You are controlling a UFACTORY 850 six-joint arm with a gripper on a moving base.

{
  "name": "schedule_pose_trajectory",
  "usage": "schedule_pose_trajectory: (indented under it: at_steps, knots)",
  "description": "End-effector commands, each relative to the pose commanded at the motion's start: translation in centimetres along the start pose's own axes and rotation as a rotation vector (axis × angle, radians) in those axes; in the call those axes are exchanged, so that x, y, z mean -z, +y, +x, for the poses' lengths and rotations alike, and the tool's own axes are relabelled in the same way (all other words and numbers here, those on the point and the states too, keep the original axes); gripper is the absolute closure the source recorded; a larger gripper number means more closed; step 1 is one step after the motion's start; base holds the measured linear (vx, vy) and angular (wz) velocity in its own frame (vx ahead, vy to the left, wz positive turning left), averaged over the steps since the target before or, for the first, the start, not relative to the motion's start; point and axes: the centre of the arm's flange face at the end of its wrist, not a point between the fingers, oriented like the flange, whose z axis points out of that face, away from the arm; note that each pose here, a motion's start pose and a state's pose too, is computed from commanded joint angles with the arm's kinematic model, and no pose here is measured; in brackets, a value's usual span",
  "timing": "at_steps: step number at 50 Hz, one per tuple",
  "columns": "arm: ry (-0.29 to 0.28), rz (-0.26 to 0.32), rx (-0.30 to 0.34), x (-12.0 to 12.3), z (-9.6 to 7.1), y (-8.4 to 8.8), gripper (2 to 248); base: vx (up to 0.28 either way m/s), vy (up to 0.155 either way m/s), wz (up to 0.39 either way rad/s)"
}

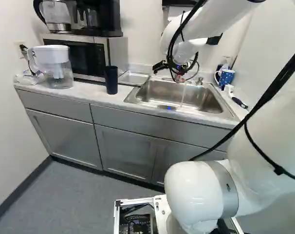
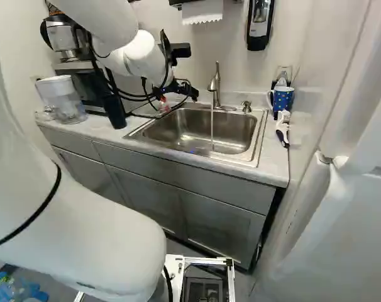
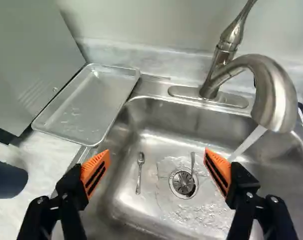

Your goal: Rinse the cup and place it in the tray

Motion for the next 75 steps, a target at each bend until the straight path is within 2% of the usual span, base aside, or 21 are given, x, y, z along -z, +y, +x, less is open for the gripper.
schedule_pose_trajectory:
  at_steps: [25, 75]
  knots:
    - [-0.166, -0.032, -0.048, 0.6, -1.9, 2.0, 3, 0.0, 0.0, 0.0]
    - [-0.158, -0.124, -0.137, 1.4, -2.4, 7.2, 3, 0.0, 0.0, 0.0]
